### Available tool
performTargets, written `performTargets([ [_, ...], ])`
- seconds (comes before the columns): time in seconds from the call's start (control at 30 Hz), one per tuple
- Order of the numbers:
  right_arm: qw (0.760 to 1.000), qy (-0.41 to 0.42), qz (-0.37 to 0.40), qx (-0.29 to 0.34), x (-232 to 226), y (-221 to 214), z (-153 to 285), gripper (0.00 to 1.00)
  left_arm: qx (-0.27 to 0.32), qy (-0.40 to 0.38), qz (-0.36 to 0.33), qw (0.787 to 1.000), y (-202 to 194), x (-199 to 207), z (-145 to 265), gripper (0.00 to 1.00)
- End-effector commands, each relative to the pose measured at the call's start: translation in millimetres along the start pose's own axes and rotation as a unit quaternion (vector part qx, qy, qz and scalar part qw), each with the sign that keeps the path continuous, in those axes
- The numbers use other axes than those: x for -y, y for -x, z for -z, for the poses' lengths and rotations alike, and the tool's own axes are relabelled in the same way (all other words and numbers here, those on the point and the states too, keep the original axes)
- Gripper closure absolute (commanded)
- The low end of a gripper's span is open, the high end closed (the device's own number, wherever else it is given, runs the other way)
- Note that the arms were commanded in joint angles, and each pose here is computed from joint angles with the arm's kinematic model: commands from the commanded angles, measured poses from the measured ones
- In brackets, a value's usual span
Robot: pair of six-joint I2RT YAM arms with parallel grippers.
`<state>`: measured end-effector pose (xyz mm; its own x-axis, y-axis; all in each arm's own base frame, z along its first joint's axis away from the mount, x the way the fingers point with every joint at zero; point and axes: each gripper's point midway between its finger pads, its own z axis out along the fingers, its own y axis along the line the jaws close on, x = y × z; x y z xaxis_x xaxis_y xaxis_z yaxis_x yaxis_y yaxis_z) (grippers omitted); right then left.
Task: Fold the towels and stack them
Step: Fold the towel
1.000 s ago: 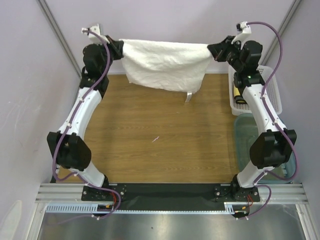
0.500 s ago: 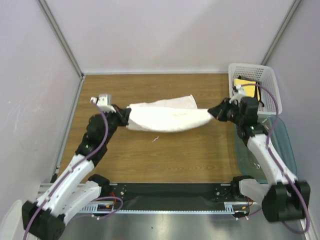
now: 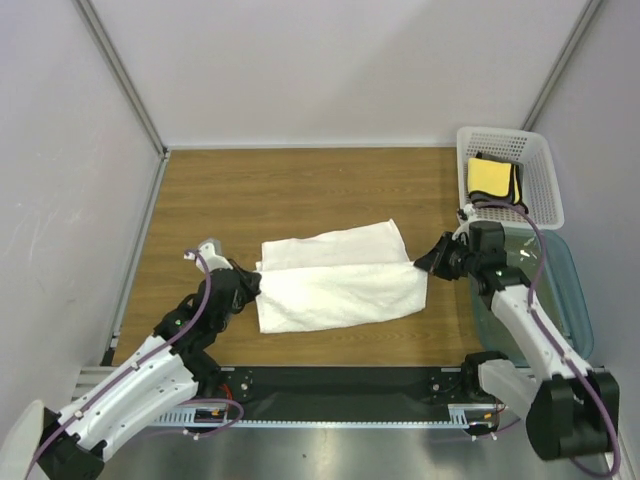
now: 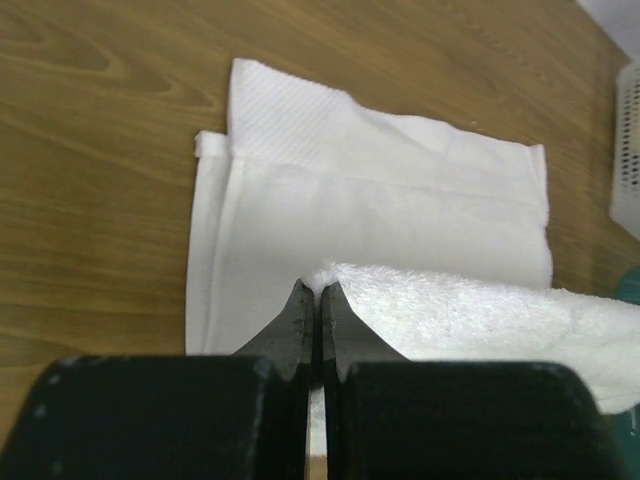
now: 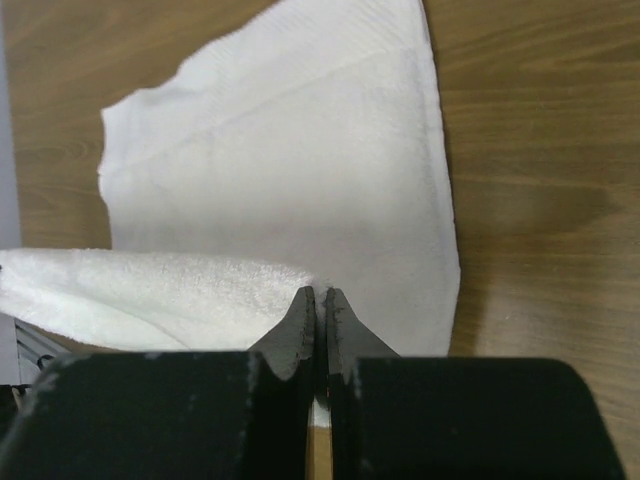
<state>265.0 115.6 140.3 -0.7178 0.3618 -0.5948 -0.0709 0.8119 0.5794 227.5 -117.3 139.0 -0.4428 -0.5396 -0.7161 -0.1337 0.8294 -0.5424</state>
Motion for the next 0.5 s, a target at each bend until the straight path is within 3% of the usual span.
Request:
performTargets([
  [0.0,0.999,0.0,0.029,0.018,-2,27,-17,1.0,0.036,0.048,0.036,0.998,3,-20,-8,1.0],
  [0.27,0.997,0.024,0.059,0.032,-17,68,-44,1.0,0.103,0.065,-0.002,0.993,40,-8,-19,1.0],
  [0.47,0.996,0.002,0.076,0.047,-6,82,-56,1.0,0.108,0.063,-0.026,0.992,51,-9,-42,1.0],
])
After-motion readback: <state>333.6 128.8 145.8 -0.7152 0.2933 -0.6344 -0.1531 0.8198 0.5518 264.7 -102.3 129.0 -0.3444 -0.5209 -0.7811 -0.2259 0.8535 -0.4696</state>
